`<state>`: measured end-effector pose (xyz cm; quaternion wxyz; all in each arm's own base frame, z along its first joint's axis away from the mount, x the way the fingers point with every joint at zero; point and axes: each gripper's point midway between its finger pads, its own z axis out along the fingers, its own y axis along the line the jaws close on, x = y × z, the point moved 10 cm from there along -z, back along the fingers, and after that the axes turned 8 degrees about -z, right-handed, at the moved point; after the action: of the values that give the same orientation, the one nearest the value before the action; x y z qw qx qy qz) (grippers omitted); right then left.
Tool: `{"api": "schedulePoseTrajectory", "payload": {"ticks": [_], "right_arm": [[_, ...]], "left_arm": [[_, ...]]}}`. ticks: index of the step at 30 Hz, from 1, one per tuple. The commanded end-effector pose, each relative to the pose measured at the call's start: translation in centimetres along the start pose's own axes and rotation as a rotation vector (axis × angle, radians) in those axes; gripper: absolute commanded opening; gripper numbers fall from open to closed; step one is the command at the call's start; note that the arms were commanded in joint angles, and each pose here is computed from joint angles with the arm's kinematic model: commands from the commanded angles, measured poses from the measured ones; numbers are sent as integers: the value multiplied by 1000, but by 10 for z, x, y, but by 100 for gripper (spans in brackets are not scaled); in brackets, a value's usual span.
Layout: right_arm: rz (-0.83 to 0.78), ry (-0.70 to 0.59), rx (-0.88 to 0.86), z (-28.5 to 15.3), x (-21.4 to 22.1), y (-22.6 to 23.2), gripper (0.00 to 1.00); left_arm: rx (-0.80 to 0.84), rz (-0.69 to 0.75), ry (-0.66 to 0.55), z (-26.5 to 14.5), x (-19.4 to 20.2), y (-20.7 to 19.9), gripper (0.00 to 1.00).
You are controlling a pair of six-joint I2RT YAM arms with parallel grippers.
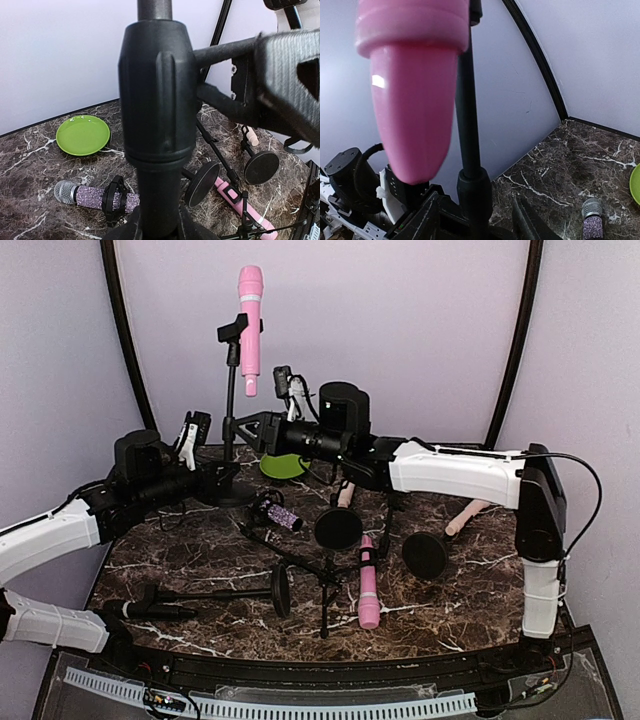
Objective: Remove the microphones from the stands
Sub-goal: Unscrew the knob on the stand of the microphone stand.
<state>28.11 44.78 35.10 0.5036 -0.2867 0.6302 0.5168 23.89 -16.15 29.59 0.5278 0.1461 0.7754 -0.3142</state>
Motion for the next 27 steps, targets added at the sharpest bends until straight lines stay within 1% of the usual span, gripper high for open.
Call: {"api": "schedulePoseTrajectory", "payload": {"ticks": [1,10,16,27], "right_arm": [[-6,-23,-14,7,-5,6,51],[-14,-7,-23,20,0,4,51],[-20,-5,-32,24,2,3,42],[-19,2,-43,25,4,0,34]], "left_arm": [[74,24,-153,-9,-35,-15,0],[94,24,-137,-6,-34,-16,0],[110,27,-131,-5,-34,-17,0],[123,30,-128,-5,-35,-18,0]]}}
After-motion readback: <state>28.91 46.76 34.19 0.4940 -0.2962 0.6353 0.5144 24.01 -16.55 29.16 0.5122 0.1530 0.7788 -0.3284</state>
